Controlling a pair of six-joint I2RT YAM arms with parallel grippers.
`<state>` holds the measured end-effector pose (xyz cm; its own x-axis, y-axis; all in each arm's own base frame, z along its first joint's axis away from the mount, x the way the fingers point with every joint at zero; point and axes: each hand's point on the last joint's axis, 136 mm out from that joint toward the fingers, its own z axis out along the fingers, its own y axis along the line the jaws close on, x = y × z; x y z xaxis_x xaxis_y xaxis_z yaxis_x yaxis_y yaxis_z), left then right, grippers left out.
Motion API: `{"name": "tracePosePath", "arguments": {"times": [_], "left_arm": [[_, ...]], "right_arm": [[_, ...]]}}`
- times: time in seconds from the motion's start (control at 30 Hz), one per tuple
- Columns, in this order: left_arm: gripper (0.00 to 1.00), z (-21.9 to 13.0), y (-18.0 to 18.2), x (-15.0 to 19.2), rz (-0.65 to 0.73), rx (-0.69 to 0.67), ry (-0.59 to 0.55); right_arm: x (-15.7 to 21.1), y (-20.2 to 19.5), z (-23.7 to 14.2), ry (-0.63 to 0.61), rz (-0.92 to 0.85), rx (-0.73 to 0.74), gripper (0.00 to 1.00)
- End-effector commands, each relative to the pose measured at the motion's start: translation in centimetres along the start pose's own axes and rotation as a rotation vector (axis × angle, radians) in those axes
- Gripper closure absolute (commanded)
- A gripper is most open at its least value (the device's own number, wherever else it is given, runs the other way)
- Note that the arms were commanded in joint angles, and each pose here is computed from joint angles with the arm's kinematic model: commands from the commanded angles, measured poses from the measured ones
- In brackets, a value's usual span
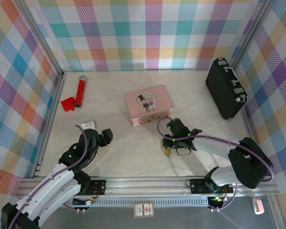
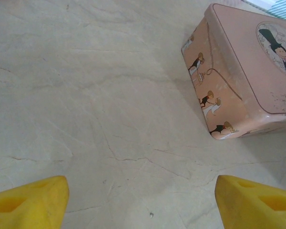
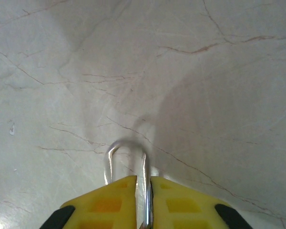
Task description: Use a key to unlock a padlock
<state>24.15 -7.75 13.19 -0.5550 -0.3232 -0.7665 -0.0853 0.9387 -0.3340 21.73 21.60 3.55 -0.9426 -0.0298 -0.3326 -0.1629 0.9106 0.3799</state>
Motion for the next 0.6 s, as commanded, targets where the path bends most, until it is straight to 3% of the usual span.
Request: {"name": "tracePosePath", "arguments": {"times": [0.0, 0.4, 0.57], "left_arm": [[0.20, -0.6, -0.2, -1.8, 0.009, -0.012, -0.044], [0.19, -0.5, -0.7, -2.3, 0.034, -0.003, -0.051], [0.18, -1.5, -0.5, -4.6, 0.077, -0.037, -0.126]], "right_arm": [[-0.6, 1.0, -0.5, -0.014, -0.024, -0.024, 0.82], [-1.6, 0.9, -2.7, -0.080, -0.061, -0.006, 0.76], [-5.0, 0.9, -6.1, -0.195, -0.154, 0.095, 0.71]]}}
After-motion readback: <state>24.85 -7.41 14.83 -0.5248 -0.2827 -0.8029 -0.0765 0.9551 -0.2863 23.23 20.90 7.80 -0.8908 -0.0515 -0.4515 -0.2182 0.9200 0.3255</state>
